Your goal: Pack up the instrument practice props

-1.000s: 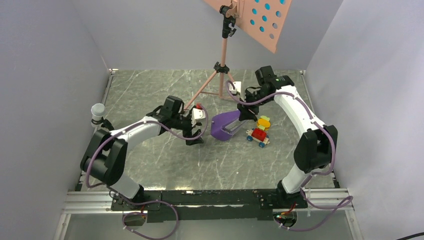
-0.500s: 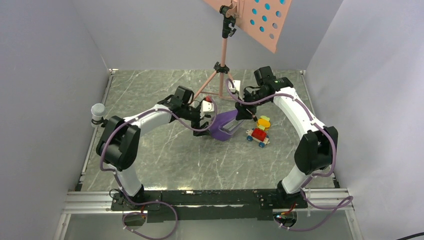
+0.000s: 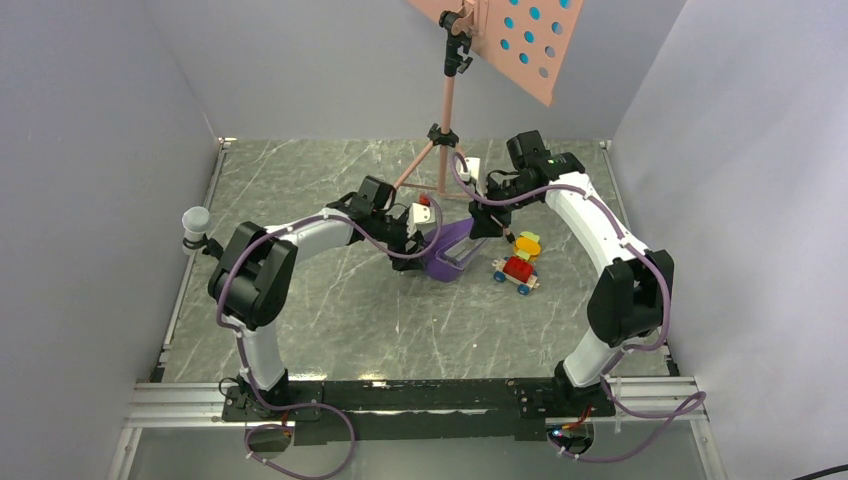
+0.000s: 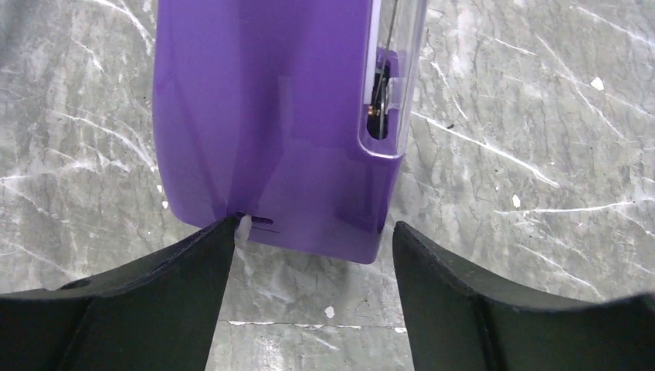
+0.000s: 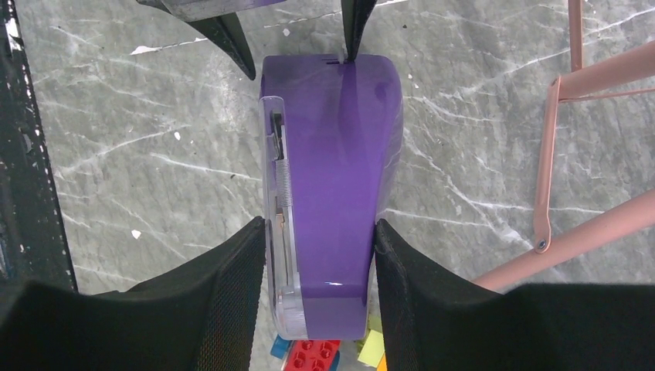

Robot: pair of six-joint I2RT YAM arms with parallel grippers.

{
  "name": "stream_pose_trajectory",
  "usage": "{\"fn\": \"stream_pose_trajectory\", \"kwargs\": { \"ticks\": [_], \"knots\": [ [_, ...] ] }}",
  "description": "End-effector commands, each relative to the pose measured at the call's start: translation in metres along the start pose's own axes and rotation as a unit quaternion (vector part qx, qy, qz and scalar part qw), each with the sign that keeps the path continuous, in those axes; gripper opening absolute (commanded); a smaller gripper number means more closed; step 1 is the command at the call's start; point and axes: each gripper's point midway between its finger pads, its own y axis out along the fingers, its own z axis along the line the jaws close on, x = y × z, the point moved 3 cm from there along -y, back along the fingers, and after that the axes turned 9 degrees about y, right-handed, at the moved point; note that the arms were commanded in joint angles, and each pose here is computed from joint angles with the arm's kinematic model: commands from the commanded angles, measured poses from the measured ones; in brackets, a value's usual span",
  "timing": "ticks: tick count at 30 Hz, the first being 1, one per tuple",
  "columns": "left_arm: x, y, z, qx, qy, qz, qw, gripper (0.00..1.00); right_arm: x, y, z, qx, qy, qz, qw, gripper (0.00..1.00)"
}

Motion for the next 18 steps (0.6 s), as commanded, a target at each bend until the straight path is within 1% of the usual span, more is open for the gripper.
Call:
{"fn": "stream_pose_trajectory", "kwargs": {
  "ticks": [1,2,6,10,11,12,13,14,16,18],
  "knots": [
    [0.015,0.004,0.009,0.012,0.016,-0.016,1.000,0.76,-0.002,0.007,0.004,0.018,0.032,0.008,0.999,0.00],
    [0.015,0.004,0.009,0.013,0.018,-0.015,1.000,0.73,-0.002,0.007,0.004,0.018,0.034,0.007,0.999,0.00],
    [0.010,0.008,0.005,0.013,0.023,-0.002,1.000,0.58,-0.003,0.009,0.003,0.020,0.039,0.007,0.999,0.00],
    [0.007,0.011,0.002,0.008,0.011,0.002,1.000,0.51,0.001,0.011,-0.001,0.019,0.043,0.003,0.999,0.00],
    [0.006,0.011,0.001,0.009,0.010,0.004,1.000,0.51,0.002,0.011,-0.002,0.020,0.044,0.002,0.999,0.00],
    [0.005,0.012,0.001,0.012,0.008,0.006,1.000,0.55,0.004,0.011,-0.003,0.019,0.045,0.001,0.999,0.00],
    [0.004,0.011,0.001,0.015,0.005,0.009,1.000,0.62,0.005,0.011,-0.003,0.020,0.043,0.000,0.999,0.00],
    [0.005,0.010,0.003,0.022,0.004,0.011,1.000,0.72,0.007,0.010,-0.003,0.022,0.041,-0.001,0.999,0.00],
    [0.007,0.005,0.004,0.039,-0.001,0.015,0.999,0.98,0.013,0.006,0.000,0.022,0.032,-0.005,0.999,0.00],
    [0.012,-0.002,0.004,0.050,0.000,0.017,0.999,0.99,0.019,0.001,0.006,0.023,0.016,-0.002,1.000,0.00]
  ]
}}
